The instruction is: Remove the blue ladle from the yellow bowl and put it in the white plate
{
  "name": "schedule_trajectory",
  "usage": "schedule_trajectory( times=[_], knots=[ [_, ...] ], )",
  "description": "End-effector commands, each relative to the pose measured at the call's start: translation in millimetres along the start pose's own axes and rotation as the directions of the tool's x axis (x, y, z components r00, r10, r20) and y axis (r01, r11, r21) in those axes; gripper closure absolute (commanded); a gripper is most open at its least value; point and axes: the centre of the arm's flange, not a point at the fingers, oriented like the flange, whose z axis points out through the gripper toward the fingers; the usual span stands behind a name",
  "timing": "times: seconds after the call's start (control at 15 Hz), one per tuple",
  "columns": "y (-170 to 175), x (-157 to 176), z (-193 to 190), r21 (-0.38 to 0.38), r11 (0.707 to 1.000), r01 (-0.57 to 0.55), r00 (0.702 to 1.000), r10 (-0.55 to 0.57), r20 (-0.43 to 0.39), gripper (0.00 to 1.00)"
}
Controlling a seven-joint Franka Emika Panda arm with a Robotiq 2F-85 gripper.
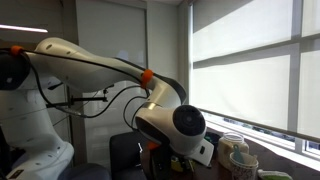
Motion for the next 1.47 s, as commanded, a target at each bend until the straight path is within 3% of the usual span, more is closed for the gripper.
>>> schedule_trajectory(
  times=[0.0, 0.07, 0.2, 0.4, 0.53, 0.73, 1.07, 1.4],
  knots=[
    [-23, -1, -16, -0.025, 0.985, 0.168, 0.98, -0.165, 0.108, 0.04],
    [-30, 1, -16, -0.035, 0.978, 0.207, 0.969, -0.2, 0.145, 0.02],
    [-44, 7, -20, -0.076, 0.954, 0.291, 0.942, -0.271, 0.197, 0.08],
    [-55, 25, -16, -0.088, 0.897, 0.434, 0.884, -0.405, 0.232, 0.26],
    [-63, 36, -4, -0.055, 0.873, 0.485, 0.855, -0.46, 0.238, 0.3],
    [-66, 46, 9, -0.067, 0.843, 0.534, 0.827, -0.504, 0.249, 0.26],
    [-52, 56, 30, -0.058, 0.839, 0.541, 0.816, -0.507, 0.276, 0.25],
    [-41, 56, 49, -0.024, 0.844, 0.536, 0.806, -0.503, 0.311, 0.31]
  ],
)
